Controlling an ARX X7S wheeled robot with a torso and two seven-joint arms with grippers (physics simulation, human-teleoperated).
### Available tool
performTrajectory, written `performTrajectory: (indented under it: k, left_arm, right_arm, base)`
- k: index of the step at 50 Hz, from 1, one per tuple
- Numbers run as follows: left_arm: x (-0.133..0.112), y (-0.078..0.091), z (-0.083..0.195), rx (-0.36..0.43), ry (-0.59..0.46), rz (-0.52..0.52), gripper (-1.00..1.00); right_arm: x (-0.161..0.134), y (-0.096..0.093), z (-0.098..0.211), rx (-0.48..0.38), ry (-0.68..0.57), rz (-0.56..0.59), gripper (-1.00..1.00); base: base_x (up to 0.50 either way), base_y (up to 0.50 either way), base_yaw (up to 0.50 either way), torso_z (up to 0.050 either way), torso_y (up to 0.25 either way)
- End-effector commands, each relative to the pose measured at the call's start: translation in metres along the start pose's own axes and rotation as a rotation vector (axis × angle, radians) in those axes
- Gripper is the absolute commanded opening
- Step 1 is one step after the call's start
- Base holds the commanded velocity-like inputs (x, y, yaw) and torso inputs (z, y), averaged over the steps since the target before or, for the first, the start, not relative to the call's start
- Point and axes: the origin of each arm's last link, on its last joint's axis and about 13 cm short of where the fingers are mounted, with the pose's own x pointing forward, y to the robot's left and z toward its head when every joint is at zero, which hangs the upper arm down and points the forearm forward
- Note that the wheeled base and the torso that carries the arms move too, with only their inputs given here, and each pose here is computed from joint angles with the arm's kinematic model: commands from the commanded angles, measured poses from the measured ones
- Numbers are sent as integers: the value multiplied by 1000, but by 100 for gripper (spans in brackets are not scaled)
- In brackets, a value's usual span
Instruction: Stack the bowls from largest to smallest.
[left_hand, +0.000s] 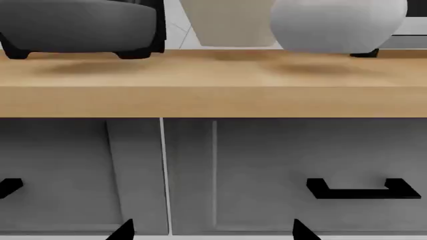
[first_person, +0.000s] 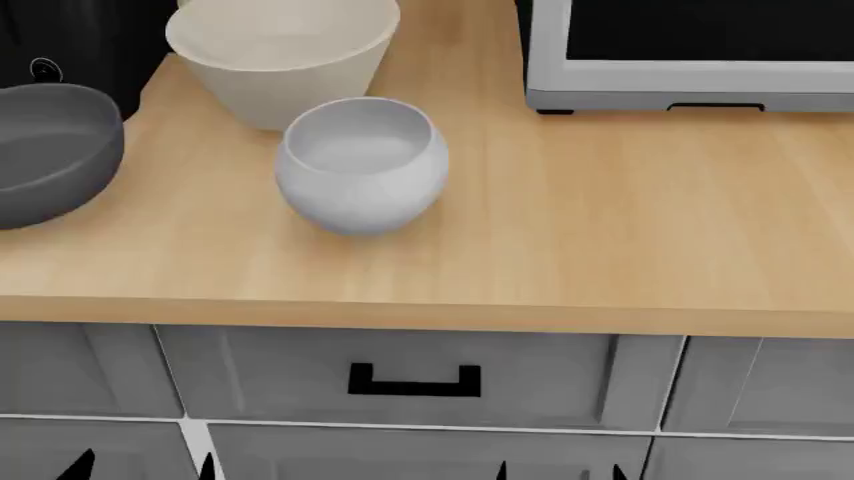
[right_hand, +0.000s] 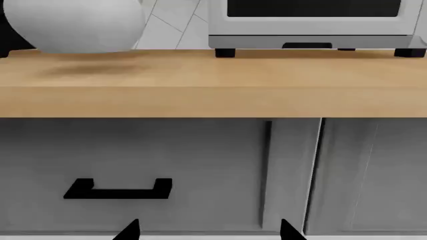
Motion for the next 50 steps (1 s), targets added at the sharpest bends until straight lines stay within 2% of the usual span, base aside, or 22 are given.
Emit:
performTrajectory:
  k: [1, 4, 16, 17, 18, 20, 23, 24, 27, 29, 31, 32, 33, 39, 50]
  left_arm:
    - [0, 0, 0, 0, 0, 0, 100]
    - [1, 2, -8, -1, -4, -4, 100]
    - [0, 1, -7, -6, -2, 0, 100]
    - [1, 2, -8, 17, 2, 7, 100]
    - [1, 2, -8, -8, 2, 16, 100]
    - [2, 2, -7, 17, -10, 24, 100]
    - [2, 1, -4, 14, -22, 16, 100]
    - [2, 1, -2, -39, 12, 16, 100]
    - [2, 2, 5, -21, -17, 41, 100]
    - [-1, 2, 8, -47, -39, 17, 100]
    - [-2, 1, 6, 21, -76, -19, 100]
    - [-2, 2, 5, 15, -77, -1, 100]
    - [-4, 2, 5, -10, -88, -29, 100]
    - [-3, 1, 8, -25, -79, -24, 100]
    - [-4, 1, 9, -20, -95, -42, 100]
  right_arm:
    - [0, 0, 0, 0, 0, 0, 100]
    - [0, 1, -2, -2, 3, -2, 100]
    - [-1, 2, -2, -9, 8, -6, 100]
    - [0, 2, -2, -9, 9, -6, 100]
    - [0, 2, -2, -8, 9, -6, 100]
    - [0, 2, -2, -9, 8, -4, 100]
    - [0, 3, -2, -9, 7, -4, 100]
    - [0, 3, -2, -8, 6, -4, 100]
    - [0, 3, 0, -4, 4, -4, 100]
    - [0, 3, 0, -4, 2, -4, 100]
    - [0, 3, 0, -3, 1, -5, 100]
    - [0, 3, 0, -5, 0, -4, 100]
    - [0, 3, 0, -3, -2, -3, 100]
    - [-1, 4, 1, -7, -4, -3, 100]
    - [-1, 4, 4, -11, -2, -5, 100]
  base:
    - [0, 0, 0, 0, 0]
    - [0, 0, 0, 0, 0]
    - [0, 0, 0, 0, 0]
    - [0, 0, 0, 0, 0]
    - [0, 0, 0, 0, 0]
    - [0, 0, 0, 0, 0]
    - [0, 0, 0, 0, 0]
    - [0, 0, 0, 0, 0]
    - [0, 0, 0, 0, 0]
    - [0, 0, 0, 0, 0]
    - [0, 0, 0, 0, 0]
    - [0, 0, 0, 0, 0]
    - [0, 0, 0, 30, 0]
    - [0, 0, 0, 50, 0]
    - [0, 0, 0, 50, 0]
